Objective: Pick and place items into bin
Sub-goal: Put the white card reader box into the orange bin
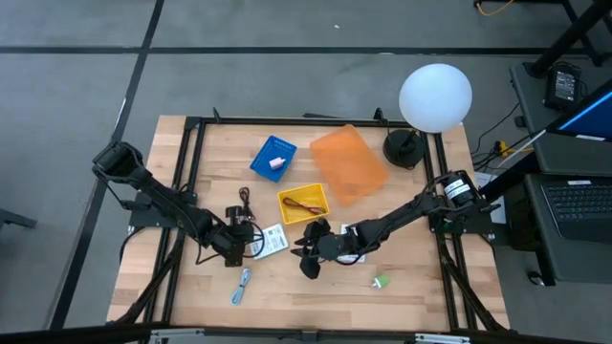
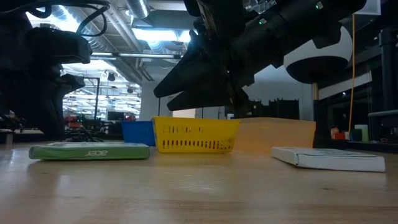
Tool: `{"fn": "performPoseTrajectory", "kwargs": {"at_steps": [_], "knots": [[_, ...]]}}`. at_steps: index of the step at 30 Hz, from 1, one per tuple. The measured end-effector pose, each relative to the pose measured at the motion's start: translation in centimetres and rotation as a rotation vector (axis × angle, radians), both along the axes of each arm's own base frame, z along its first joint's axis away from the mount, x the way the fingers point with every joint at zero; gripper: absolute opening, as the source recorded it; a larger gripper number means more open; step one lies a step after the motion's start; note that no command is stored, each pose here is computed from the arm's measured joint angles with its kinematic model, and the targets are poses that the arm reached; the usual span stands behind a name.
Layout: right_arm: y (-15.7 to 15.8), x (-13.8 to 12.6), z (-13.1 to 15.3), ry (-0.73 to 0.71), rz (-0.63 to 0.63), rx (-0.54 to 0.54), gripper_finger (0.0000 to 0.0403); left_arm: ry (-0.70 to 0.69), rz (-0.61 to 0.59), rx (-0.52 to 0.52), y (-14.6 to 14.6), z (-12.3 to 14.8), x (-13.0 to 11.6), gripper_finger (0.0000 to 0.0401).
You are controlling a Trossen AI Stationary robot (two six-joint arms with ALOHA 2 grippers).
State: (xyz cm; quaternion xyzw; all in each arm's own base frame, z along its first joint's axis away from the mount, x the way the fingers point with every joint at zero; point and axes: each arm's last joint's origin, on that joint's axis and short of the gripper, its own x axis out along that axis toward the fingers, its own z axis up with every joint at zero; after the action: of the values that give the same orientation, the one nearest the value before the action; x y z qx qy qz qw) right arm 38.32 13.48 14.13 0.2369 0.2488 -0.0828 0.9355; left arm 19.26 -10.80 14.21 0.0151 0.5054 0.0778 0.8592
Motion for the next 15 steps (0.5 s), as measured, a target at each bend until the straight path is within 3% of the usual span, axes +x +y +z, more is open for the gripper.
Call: {"fn": "performPoseTrajectory", "kwargs": {"at_steps": [15], "knots": [[-0.01,-0.01,0.03,-0.001,-0.014,0.024,0.0127,0.023,0.012,-0.002,0.02,-0.40,-0.08,0.0002]]}}
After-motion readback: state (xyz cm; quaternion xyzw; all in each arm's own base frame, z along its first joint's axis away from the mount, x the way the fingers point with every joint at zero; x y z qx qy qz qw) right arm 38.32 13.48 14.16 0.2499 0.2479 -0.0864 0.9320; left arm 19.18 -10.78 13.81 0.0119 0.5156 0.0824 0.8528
